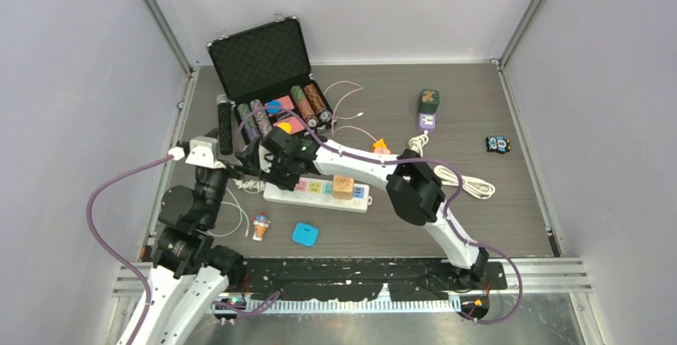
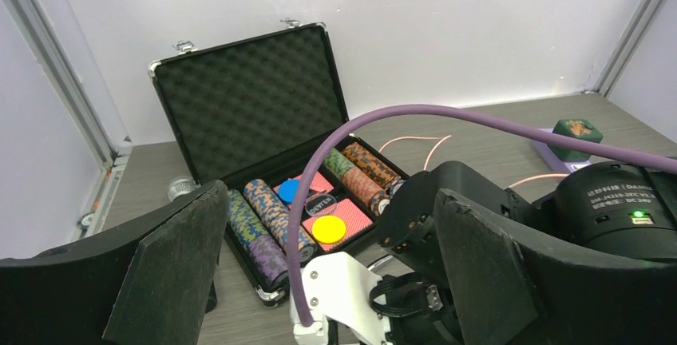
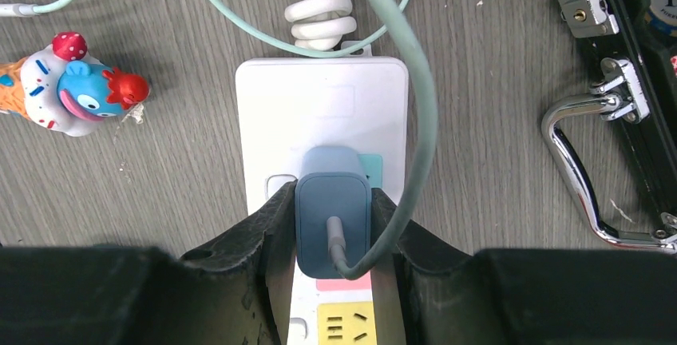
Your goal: Insert the plug
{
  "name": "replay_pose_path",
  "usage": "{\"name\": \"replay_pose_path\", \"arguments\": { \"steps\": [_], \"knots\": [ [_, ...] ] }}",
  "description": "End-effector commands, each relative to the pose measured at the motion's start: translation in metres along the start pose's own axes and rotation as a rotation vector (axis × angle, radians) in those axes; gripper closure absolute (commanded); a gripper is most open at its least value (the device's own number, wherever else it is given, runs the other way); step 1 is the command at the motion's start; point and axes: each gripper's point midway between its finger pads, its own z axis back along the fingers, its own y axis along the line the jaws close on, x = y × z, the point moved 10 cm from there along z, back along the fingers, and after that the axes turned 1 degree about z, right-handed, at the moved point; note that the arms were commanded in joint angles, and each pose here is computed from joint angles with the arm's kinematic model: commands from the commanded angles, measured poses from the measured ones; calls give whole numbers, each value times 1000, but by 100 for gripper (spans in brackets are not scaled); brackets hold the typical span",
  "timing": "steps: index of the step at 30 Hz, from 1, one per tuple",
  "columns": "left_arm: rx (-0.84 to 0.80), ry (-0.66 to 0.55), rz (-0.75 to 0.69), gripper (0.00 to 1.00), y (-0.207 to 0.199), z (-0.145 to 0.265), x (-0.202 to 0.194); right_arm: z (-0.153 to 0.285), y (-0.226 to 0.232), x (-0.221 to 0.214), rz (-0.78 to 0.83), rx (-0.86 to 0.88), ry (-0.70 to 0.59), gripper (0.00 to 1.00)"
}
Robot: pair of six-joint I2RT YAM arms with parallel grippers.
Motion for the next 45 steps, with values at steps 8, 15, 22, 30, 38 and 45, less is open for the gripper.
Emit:
{"name": "replay_pose_path", "arguments": {
  "steps": [8, 15, 22, 30, 38, 45],
  "knots": [
    [18, -41, 7, 0, 1, -3, -1, -27, 13, -44, -32, 39, 139, 95],
    [15, -47, 0, 0, 1, -2, 0, -23, 7, -48, -63, 20, 62, 95],
    [25, -53, 2, 0, 2, 1, -1, -37, 20, -88, -70, 0, 15, 95],
    [25, -55, 3, 0, 2, 0, 2, -39, 18, -87, -117, -36, 26, 87],
    [34, -61, 2, 0, 3, 0, 6, 24, -8, -4, -158, -131, -139, 4],
    [59, -77, 10, 0, 5, 2, 8, 97, -11, 37, -182, -112, -298, 5]
  ]
}}
